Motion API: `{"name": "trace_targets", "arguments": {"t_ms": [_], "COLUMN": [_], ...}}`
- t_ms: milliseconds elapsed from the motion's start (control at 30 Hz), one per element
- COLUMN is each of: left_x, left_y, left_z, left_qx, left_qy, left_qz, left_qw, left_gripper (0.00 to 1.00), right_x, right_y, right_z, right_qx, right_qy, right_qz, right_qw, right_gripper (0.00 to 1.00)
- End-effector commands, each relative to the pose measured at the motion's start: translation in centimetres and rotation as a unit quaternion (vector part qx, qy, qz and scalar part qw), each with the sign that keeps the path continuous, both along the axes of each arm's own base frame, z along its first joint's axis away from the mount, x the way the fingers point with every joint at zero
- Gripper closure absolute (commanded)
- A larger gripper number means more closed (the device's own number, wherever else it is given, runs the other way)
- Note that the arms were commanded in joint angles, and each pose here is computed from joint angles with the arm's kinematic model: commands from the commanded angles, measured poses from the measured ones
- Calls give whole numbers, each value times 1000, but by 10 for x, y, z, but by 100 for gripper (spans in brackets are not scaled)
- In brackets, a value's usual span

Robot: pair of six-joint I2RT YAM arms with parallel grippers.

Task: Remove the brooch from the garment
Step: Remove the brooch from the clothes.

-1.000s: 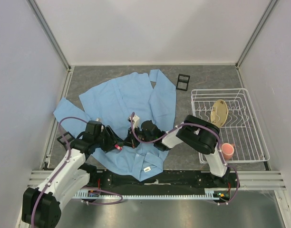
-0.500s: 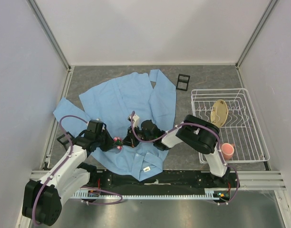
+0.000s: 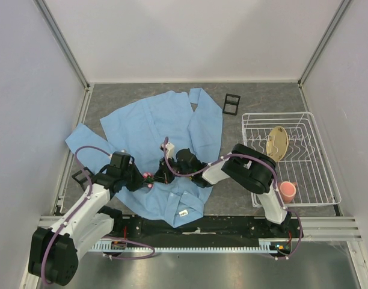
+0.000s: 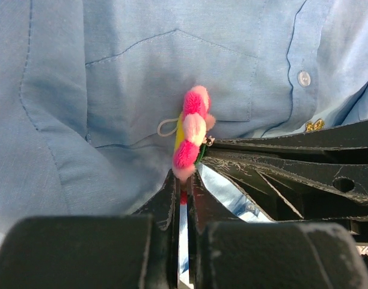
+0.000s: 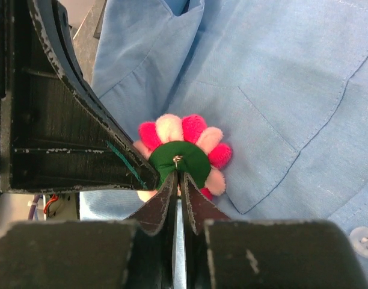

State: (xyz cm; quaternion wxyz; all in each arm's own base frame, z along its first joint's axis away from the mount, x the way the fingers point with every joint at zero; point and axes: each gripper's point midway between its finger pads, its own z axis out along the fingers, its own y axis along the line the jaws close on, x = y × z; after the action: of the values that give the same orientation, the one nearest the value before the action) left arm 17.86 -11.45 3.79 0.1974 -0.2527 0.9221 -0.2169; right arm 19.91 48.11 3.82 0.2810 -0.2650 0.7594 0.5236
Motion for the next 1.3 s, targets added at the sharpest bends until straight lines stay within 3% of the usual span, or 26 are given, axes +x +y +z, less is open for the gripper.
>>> {"name": "trace_targets", "arguments": {"t_ms": [0, 167, 467, 533, 600, 633, 667, 700, 833, 900, 1100, 1267], "left_x": [-3, -3, -3, -3, -3, -3, -3, -3, -2, -2, -3, -3], "left_y": [-5, -4, -2, -2, -1, -2, -2, -2, -2, -2, -2, -3], "left_z": [-7, -5, -6, -6, -7, -6, -6, -6, -5, -5, -5, -5], "left_qx": [-14, -15, -8, -7, -7, -7, -8, -8, -7, -7, -9, -9], "left_qy": [1, -3, 3, 2, 3, 3, 2, 2, 1, 1, 1, 2], "left_qz": [-6, 2, 4, 4, 4, 4, 3, 3, 3, 3, 2, 1], "left_qw": [1000, 1000, 1000, 1000, 1000, 1000, 1000, 1000, 1000, 1000, 1000, 1000], "left_gripper": [98, 98, 98, 98, 98, 98, 98, 98, 98, 98, 98, 98], "right_x": [8, 15, 8, 4, 5, 4, 2, 1, -1, -1, 2, 3], "right_y": [12, 8, 5, 6, 9, 9, 10, 12, 9, 6, 1, 2], "right_z": [13, 5, 15, 20, 23, 23, 23, 23, 25, 28, 29, 22], "right_qx": [8, -28, -19, -9, -4, -1, 0, 5, 25, 34, 57, 55], "right_qy": [-14, -24, -21, -15, -11, -8, -4, -3, 16, 16, 42, 47], "right_qz": [-5, -17, -5, 2, 3, 8, 12, 17, 21, 19, 19, 18], "right_qw": [1000, 999, 1000, 1000, 1000, 1000, 1000, 1000, 999, 999, 997, 997], "right_gripper": [84, 81, 69, 70, 79, 90, 92, 91, 72, 70, 70, 78]}}
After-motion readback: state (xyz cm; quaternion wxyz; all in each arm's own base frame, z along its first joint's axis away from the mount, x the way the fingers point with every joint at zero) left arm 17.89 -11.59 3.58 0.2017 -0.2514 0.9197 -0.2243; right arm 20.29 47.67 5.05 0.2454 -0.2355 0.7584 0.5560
